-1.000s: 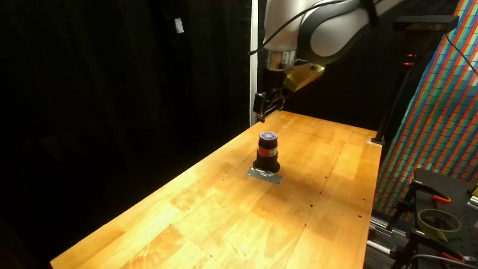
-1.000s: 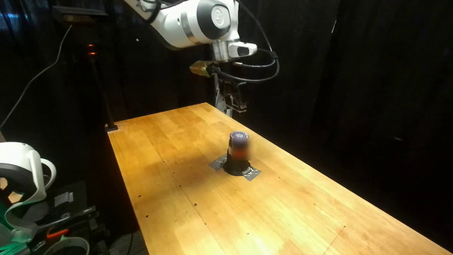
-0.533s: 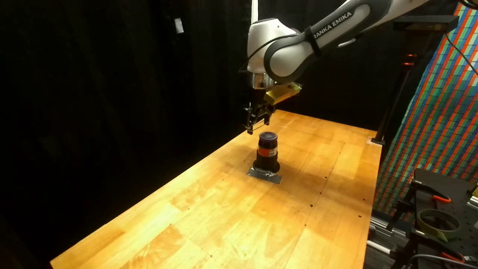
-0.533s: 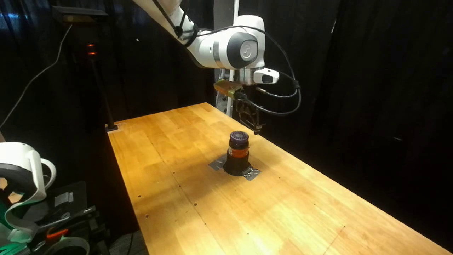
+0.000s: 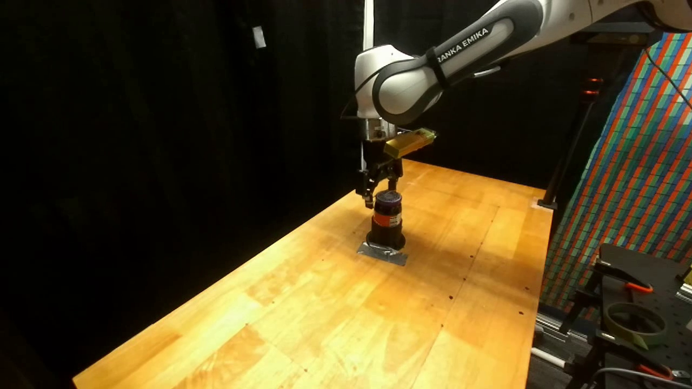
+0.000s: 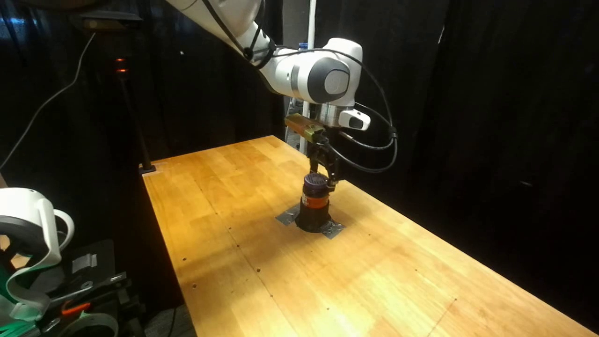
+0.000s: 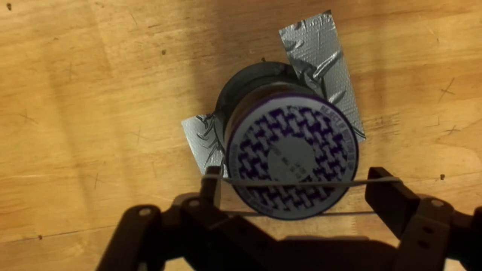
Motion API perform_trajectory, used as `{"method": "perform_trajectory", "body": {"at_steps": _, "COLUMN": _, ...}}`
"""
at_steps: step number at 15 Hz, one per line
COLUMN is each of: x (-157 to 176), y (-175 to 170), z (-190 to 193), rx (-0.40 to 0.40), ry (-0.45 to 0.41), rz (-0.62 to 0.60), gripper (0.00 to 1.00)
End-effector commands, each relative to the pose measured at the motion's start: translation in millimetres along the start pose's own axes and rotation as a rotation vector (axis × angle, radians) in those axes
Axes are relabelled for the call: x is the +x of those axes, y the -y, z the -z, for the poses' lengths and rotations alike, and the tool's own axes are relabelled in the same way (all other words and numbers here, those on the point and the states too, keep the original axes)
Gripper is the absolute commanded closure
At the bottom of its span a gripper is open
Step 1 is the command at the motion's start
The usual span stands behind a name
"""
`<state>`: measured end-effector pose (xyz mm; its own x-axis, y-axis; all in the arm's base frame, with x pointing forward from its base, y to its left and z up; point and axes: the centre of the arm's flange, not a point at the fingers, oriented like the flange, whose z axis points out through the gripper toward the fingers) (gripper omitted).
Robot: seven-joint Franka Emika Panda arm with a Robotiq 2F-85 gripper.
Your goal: Put the elastic band on the brown cup
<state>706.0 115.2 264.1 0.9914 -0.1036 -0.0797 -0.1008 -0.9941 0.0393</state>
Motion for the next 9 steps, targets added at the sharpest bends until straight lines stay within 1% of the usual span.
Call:
{"method": "perform_trajectory", "body": {"at_steps": 1, "x": -1.5, "y": -5.9, "z": 2.0, "rx": 0.012, "ry": 0.069, "rz": 0.000, "gripper": 0.00}}
{"method": "perform_trajectory", "body": {"at_steps": 4, "x": -13.3, "y": -10.8, "z": -3.2, "rx": 0.014, "ry": 0.107, "rz": -0.007, "gripper": 0.00}}
{"method": "perform_trajectory", "body": {"at_steps": 9, "x": -39.7, "y": -18.8, "z": -6.6, "rx": 0.045, "ry": 0.088, "rz": -0.025, "gripper": 0.00}}
